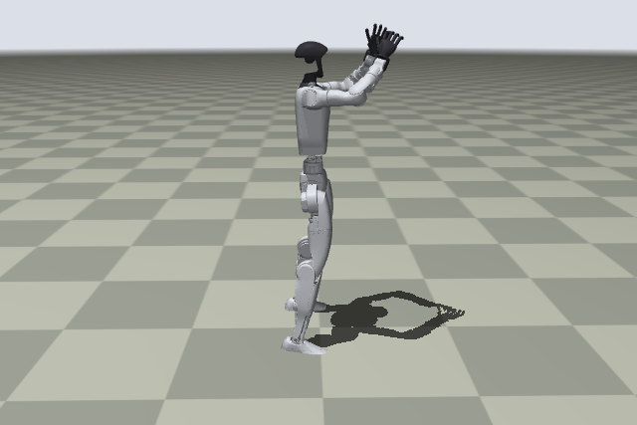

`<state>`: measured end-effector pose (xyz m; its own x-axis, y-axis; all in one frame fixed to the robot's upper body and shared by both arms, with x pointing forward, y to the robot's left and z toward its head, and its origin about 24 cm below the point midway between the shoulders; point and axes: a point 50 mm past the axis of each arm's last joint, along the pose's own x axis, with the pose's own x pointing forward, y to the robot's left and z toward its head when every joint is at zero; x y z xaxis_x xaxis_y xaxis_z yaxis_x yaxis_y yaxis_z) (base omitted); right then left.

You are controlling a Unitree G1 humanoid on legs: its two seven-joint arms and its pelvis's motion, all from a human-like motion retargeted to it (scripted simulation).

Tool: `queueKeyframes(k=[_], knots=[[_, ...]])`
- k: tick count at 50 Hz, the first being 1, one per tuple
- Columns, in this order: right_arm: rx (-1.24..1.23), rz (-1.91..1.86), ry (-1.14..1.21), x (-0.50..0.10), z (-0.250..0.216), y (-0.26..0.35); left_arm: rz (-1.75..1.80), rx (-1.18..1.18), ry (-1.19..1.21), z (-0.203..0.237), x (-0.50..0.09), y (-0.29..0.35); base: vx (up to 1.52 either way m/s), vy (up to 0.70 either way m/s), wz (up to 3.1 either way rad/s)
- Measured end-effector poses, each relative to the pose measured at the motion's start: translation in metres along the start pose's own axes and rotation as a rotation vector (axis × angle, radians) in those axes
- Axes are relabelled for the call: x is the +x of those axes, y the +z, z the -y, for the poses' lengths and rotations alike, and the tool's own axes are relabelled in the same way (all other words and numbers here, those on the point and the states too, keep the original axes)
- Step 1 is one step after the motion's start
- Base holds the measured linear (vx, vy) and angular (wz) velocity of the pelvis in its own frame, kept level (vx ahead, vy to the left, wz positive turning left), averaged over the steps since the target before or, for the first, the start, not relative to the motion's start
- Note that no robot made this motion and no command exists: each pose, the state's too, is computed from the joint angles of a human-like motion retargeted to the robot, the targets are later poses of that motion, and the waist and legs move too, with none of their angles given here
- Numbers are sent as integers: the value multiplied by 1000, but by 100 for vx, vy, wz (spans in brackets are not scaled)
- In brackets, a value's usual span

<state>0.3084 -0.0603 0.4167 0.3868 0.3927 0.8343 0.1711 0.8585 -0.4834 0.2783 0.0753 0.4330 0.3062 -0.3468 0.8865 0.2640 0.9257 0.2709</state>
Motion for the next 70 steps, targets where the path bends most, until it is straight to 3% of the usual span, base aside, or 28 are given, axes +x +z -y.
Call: queueKeyframes(k=[5,10,15,20,24,28,34,40,44,47,50,53,57,60,64,70], knots=[[-128,342,-170,46,40,96,320,7,-59,19,39,82,0,0,0],[-167,391,-206,54,48,114,331,-63,-63,20,43,88,0,0,0],[-11,206,-32,29,23,58,54,-258,-24,1,12,21,0,0,0],[-36,-148,157,-42,-12,-38,-399,-299,93,-31,-76,-76,0,0,0],[-271,-388,317,-103,2,-96,-669,-66,113,-65,-144,-111,0,0,0],[-555,-495,415,-141,49,-118,-774,296,77,-112,-179,-101,0,0,0],[-1074,-472,397,-139,152,-88,-664,962,21,-181,-158,-29,0,0,0],[-1617,-326,162,-111,238,-27,-372,1597,85,-220,-113,59,0,-7,-8],[-1797,-296,-1,-98,267,-7,-298,1867,169,-239,-105,88,0,0,0],[-1826,-330,-58,-90,274,-7,-336,1935,246,-252,-108,87,0,0,0],[-1746,-398,0,-90,263,-28,-461,1860,271,-258,-123,58,1,4,7],[-1538,-467,159,-102,219,-72,-625,1656,169,-244,-150,7,0,0,0],[-1160,-491,396,-121,132,-114,-726,1299,-117,-185,-164,-60,0,0,0],[-929,-393,473,-113,72,-110,-617,1075,-272,-127,-144,-78,0,0,-6],[-701,-149,392,-72,31,-62,-279,848,-266,-68,-85,-46,0,0,0],[-426,199,165,-9,30,40,160,512,-174,-23,-15,45,0,0,0]])
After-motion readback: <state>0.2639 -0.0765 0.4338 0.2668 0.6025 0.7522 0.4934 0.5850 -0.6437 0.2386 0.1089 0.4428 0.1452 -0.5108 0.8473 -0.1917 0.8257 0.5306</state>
